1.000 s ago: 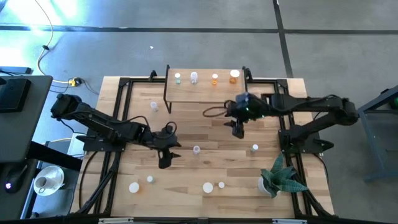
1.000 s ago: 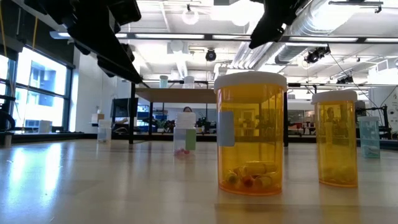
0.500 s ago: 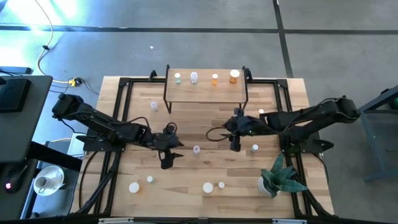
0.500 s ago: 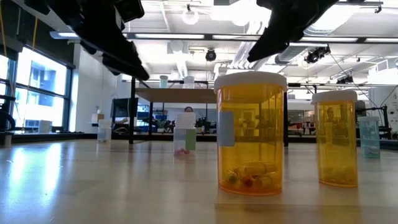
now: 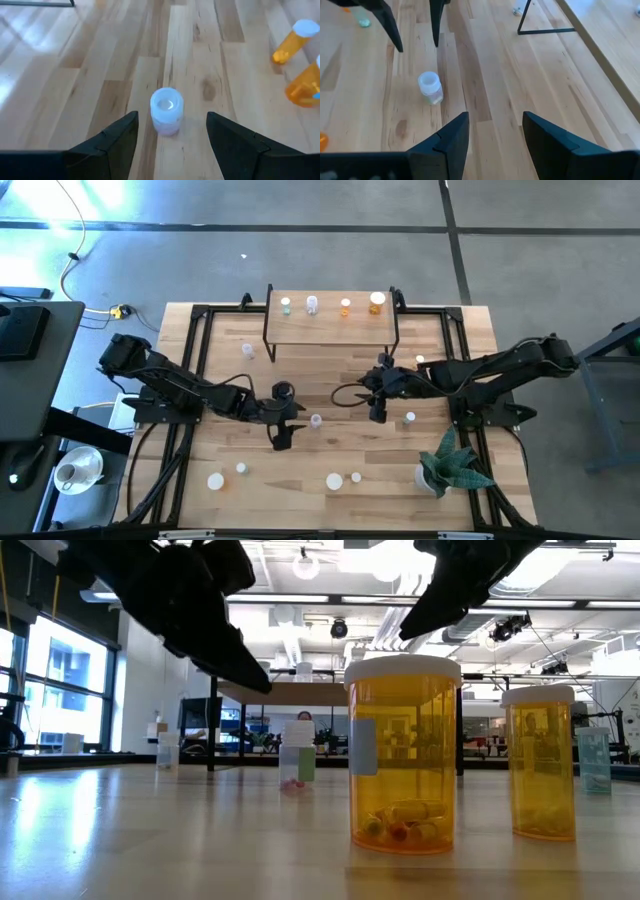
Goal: Pick and place medicine bottles onto shelf by color
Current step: Put the bottom transparent pill bottle on the shelf aligned with the other transparent pill bottle
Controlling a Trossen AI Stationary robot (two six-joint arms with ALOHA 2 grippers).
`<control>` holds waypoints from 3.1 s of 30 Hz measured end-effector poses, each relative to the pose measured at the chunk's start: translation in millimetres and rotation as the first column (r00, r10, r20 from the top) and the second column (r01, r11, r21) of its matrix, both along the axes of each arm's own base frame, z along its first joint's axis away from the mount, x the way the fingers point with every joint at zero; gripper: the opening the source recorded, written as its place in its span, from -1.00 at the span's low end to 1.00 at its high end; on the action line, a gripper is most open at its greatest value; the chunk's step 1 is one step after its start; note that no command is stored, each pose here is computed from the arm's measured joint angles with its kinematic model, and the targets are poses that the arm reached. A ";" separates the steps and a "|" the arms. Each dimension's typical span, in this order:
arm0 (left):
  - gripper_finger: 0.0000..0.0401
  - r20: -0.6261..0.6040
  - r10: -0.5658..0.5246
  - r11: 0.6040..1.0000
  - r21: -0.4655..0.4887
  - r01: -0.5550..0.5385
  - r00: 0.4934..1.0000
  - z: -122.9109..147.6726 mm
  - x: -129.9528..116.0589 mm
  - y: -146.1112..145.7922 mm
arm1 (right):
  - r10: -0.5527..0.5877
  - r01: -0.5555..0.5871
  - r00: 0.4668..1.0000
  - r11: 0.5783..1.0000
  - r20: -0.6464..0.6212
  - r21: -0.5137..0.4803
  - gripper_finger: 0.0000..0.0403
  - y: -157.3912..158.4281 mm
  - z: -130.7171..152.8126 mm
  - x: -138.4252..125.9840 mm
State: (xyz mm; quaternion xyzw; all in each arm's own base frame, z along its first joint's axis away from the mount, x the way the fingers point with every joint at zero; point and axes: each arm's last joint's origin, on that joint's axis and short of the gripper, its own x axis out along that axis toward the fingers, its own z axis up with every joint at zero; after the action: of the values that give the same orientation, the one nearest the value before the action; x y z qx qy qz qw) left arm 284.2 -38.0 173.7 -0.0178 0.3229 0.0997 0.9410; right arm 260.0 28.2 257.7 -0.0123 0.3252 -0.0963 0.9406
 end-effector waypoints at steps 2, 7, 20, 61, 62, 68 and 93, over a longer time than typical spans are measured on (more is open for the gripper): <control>0.12 0.014 0.003 1.000 -0.003 -0.003 1.000 -3.6 4.0 0.3 | 0.000 0.000 1.000 1.000 0.000 0.000 -0.12 0.0 0.0 0.0; 0.12 0.047 0.002 1.000 0.000 -0.002 0.999 -13.2 13.6 0.4 | 0.008 -0.008 1.000 1.000 -0.003 0.006 -0.12 0.3 -0.3 0.0; 0.12 0.060 0.025 0.999 0.025 -0.026 0.998 -34.4 25.2 1.5 | 0.041 -0.041 0.999 0.999 -0.011 0.010 -0.12 7.4 -0.8 -1.3; -0.32 0.148 0.049 0.999 -0.008 -0.049 0.988 -19.1 34.8 24.0 | 0.055 -0.054 0.998 0.999 -0.018 0.003 -0.12 9.5 -1.1 -1.8; -0.32 0.154 0.051 0.999 -0.008 -0.050 0.987 -13.4 33.3 27.7 | 0.055 -0.054 0.998 0.999 -0.019 0.003 -0.12 9.5 -1.2 -1.8; -0.34 0.229 0.136 0.987 0.052 -0.152 0.964 35.5 22.3 54.0 | 0.055 -0.055 0.998 0.999 -0.022 0.002 -0.12 9.5 -1.2 -2.0; -0.34 0.219 0.490 0.856 0.060 -0.513 0.844 122.3 -8.9 180.2 | 0.059 -0.059 0.998 0.998 -0.021 -0.015 -0.12 9.1 -0.9 -1.8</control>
State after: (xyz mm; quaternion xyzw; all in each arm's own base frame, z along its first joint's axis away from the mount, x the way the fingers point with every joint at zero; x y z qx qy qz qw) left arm 275.3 142.3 296.0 -0.0565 0.2064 0.3587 0.9086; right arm 258.2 37.3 256.7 -0.0304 0.3337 -0.0709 0.9395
